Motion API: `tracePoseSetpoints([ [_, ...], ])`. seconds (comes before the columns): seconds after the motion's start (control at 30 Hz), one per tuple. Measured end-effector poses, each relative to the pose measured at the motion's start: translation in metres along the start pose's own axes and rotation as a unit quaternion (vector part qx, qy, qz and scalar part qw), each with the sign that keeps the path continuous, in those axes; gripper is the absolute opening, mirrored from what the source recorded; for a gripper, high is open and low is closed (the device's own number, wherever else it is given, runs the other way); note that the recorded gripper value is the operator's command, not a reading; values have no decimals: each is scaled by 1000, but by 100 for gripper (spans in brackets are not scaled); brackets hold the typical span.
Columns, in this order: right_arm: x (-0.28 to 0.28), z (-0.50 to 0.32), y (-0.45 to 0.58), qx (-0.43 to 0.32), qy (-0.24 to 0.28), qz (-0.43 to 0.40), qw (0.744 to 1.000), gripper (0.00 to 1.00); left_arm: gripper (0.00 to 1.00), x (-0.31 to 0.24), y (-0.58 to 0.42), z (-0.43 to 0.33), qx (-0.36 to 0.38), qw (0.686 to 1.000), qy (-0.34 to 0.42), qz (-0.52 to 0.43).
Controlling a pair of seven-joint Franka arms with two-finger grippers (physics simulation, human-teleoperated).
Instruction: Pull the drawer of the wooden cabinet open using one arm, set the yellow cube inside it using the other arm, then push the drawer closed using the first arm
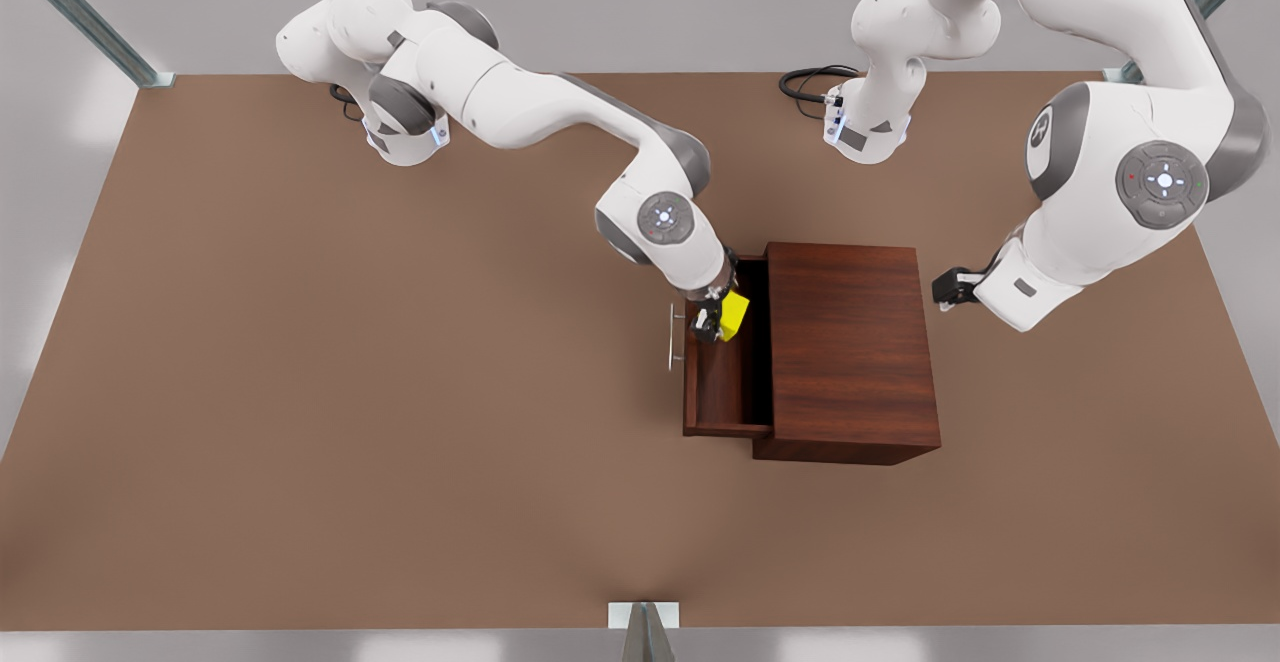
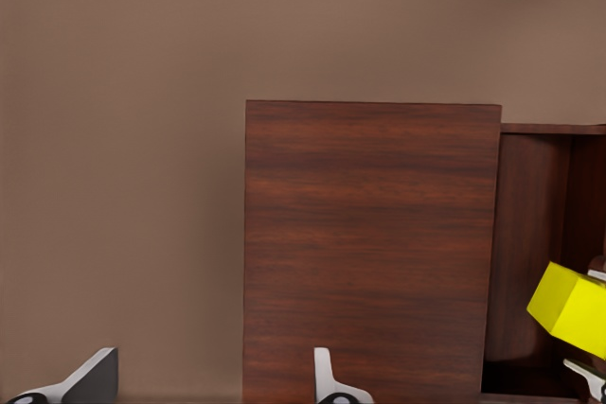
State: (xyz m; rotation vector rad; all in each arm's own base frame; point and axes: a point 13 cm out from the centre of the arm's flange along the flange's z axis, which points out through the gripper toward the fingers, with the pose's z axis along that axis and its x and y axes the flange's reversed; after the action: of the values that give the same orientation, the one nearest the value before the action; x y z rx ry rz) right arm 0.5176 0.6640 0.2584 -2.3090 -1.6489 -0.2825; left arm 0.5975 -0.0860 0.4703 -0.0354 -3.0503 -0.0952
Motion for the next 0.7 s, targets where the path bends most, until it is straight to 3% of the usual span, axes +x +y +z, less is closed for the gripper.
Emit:
tracePoseSetpoints([
  [0.13, 7, -75, 30, -19, 24, 21, 999, 100, 100, 0, -1, 0, 0, 1000, 0, 0],
  [0.23, -35, -144, 100, -34, 14, 61, 997, 100, 100, 0, -1, 0, 0, 1000, 0, 0],
  [0.3, -107, -180, 173, -43, -25, 98, 994, 100, 100, 0, -1, 0, 0, 1000, 0, 0],
  [0.43, -310, -224, 256, -31, -133, 116, 984, 100, 100, -1, -10, -3, 1, 1000, -6, 6],
  [0.57, -456, -252, 274, -6, -197, 20, 980, 100, 100, 1, -74, -11, 1, 999, -29, 45],
  [0.7, -552, -308, 287, 14, -223, -102, 969, 100, 100, 16, -215, -8, -15, 992, -62, 112],
])
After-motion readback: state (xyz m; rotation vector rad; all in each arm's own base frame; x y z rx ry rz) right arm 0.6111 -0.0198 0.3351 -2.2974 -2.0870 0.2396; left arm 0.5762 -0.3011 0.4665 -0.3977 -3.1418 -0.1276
